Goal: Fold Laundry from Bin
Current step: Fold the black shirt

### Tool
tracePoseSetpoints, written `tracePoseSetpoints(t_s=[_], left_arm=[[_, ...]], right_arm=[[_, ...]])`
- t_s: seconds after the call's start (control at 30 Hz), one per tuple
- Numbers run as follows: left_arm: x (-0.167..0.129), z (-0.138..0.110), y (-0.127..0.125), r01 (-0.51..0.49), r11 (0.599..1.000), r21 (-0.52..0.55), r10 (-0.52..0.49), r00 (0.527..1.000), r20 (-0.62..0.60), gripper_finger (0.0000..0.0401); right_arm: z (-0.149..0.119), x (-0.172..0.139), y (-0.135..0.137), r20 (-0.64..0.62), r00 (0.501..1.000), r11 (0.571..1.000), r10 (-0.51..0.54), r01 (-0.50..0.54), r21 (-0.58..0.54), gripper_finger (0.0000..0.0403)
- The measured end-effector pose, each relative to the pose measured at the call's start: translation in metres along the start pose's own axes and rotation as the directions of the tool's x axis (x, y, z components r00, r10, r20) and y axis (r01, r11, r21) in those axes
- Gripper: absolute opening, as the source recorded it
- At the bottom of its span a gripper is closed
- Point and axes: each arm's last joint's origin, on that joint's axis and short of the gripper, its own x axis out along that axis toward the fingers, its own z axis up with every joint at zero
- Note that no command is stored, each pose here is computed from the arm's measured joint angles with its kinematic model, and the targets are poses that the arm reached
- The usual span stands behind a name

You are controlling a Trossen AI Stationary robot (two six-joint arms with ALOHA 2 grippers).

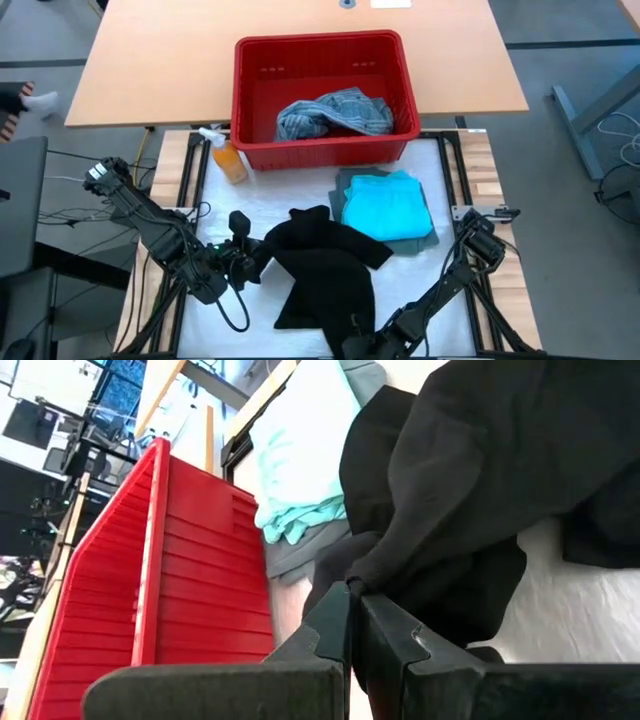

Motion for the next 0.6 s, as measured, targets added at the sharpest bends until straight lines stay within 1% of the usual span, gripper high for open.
tracePoseSetpoints(t_s=[0.03,0.1,0.2,0.3,0.33,0.37,0.5,0.53,0.6], left_arm=[[0.0,0.0,0.0,0.0,1.0,-0.003,0.0,1.0,0.0,0.0],[0.0,0.0,0.0,0.001,1.0,-0.005,-0.001,1.0,-0.001,0.0],[0.0,0.0,-0.001,0.022,1.0,-0.004,-0.022,1.0,0.001,0.0],[0.0,0.0,-0.001,0.041,0.999,-0.009,-0.041,0.999,0.003,0.0],[0.0,0.0,-0.001,0.047,0.999,-0.013,-0.047,0.999,0.004,0.0],[0.0,0.0,-0.002,0.053,0.998,-0.016,-0.053,0.999,0.005,0.0],[0.0,0.0,-0.002,0.06,0.998,-0.015,-0.06,0.998,0.006,0.0],[0.0,0.0,-0.002,0.06,0.998,-0.015,-0.06,0.998,0.006,0.0],[0.0,0.001,-0.002,0.058,0.998,-0.011,-0.058,0.998,0.012,0.0]], right_arm=[[-0.004,0.0,0.0,-0.026,0.999,1.0,-0.02,0.02,-0.006,0.0221],[-0.009,-0.003,-0.003,-0.073,0.995,0.997,-0.072,0.071,-0.016,0.0188],[-0.015,-0.009,-0.006,-0.116,0.981,0.988,-0.155,0.15,-0.048,0.0111],[-0.014,-0.017,-0.007,-0.126,0.977,0.985,-0.17,0.164,-0.054,0.003],[-0.012,-0.02,-0.008,-0.135,0.976,0.985,-0.168,0.162,-0.055,0.0019],[-0.01,-0.023,-0.009,-0.144,0.976,0.986,-0.163,0.157,-0.052,0.0019],[0.001,-0.047,-0.014,-0.146,0.978,0.989,-0.15,0.147,-0.034,0.0027],[0.009,-0.057,-0.014,-0.117,0.984,0.991,-0.132,0.13,-0.019,0.0025],[0.028,-0.085,-0.012,-0.036,0.996,0.997,-0.082,0.082,0.002,0.0017]])
